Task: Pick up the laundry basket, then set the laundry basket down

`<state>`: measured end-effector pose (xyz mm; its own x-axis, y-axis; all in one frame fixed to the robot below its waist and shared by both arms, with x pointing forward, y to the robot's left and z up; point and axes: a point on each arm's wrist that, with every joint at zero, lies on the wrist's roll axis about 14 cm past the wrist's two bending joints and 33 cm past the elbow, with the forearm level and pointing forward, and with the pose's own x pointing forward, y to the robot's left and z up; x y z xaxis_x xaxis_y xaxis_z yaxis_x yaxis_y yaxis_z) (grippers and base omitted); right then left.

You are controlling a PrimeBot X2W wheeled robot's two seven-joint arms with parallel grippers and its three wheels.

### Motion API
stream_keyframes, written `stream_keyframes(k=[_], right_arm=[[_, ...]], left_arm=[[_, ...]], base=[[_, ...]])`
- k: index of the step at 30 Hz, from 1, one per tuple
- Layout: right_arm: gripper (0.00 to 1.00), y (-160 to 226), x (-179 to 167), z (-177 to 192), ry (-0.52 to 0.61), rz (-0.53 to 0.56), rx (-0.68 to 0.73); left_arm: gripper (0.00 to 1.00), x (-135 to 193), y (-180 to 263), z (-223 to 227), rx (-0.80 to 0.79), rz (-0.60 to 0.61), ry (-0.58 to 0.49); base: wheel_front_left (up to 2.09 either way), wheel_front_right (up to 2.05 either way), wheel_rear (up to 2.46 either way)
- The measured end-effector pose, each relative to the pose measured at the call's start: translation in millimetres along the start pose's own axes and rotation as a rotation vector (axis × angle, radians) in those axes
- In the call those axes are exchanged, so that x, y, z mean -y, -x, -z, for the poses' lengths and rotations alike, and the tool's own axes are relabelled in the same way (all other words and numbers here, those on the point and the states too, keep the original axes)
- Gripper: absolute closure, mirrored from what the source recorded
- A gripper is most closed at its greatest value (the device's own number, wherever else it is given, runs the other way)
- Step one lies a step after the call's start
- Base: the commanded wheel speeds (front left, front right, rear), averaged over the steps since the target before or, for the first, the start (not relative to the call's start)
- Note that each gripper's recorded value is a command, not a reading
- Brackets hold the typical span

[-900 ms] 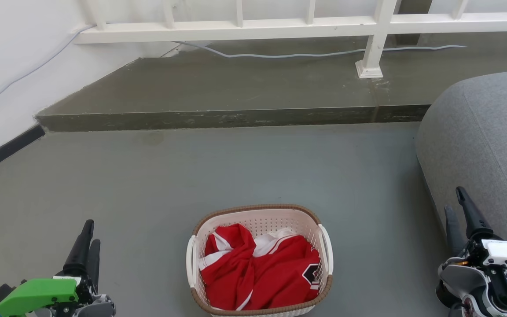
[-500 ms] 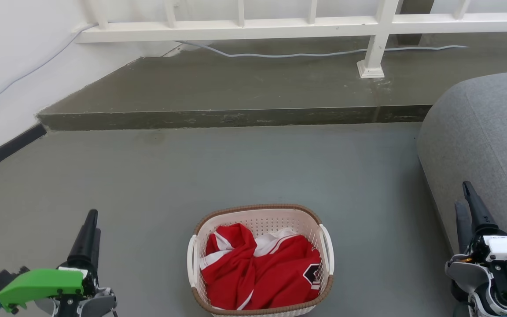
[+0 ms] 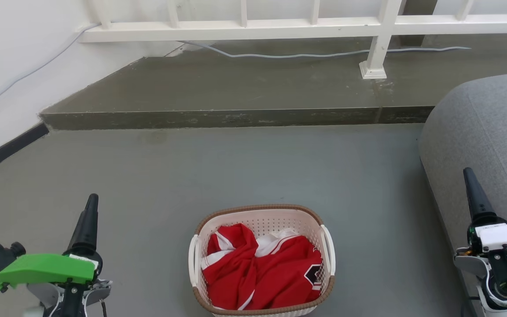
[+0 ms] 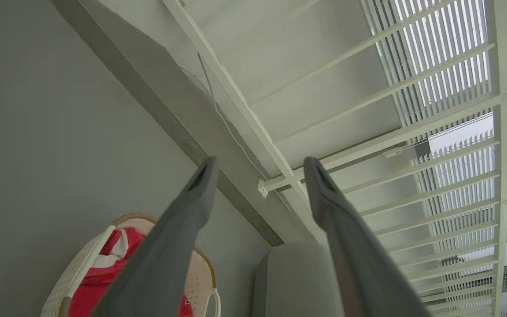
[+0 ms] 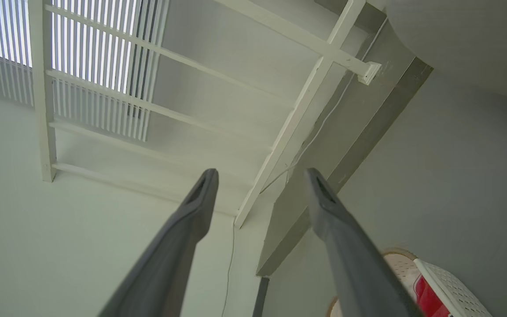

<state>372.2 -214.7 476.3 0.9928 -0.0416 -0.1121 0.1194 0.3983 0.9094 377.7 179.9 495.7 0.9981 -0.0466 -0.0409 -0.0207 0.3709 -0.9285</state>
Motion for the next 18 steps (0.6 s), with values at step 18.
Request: stream_keyframes(k=[18], right_arm=[[0.0,-4,-17,8,0.433,-0.041,-0.026]], left_arm=[[0.0,32,-8,11,-0.02,0.084,-0.367]], base=[[0.0,0.0,0.0]])
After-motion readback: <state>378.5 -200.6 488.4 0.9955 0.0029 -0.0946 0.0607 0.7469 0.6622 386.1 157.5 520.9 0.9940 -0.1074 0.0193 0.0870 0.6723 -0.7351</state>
